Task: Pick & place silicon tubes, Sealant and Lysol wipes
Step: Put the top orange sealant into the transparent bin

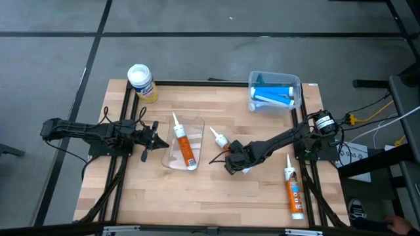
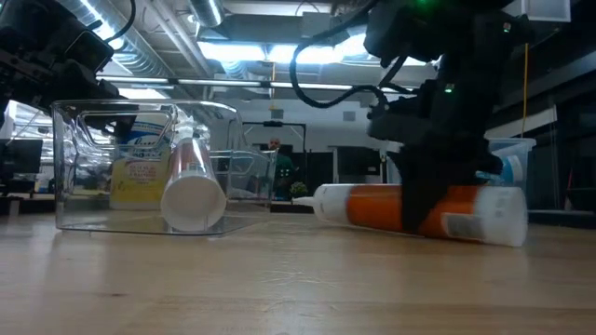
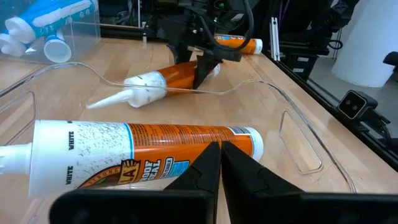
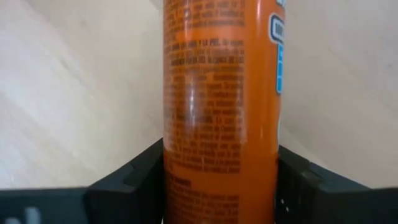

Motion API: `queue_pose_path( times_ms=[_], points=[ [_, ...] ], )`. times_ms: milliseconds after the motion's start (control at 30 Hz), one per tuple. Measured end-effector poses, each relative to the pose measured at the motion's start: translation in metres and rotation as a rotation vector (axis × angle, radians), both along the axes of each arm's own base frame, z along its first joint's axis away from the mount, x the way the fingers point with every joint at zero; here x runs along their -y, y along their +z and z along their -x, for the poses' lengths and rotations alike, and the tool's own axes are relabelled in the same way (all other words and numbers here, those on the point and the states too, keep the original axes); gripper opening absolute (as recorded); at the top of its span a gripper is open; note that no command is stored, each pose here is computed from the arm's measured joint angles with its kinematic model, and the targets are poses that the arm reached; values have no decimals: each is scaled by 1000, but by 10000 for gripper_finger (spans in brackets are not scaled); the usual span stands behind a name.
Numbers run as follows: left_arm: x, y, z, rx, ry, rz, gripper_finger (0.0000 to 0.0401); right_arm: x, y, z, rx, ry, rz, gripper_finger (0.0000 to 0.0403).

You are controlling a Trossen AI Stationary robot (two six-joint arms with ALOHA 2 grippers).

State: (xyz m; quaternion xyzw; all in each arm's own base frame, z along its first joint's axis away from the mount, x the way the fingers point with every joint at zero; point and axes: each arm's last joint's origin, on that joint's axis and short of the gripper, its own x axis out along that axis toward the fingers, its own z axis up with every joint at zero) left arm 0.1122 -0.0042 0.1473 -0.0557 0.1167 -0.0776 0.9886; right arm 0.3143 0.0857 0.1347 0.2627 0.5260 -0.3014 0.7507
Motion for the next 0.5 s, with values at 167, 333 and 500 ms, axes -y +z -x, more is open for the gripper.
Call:
queue_pose_path(
  times_ms=[167,333,500],
  points=[
    [0,0,0,0,0,0,11,-8,3,-10,172,-86,45,212],
    [0,0,0,0,0,0,8,-11,8,-16,308,-167,120,212],
    [0,0,0,0,0,0,13,-11,13,-22,435,-231,210,212]
  ],
)
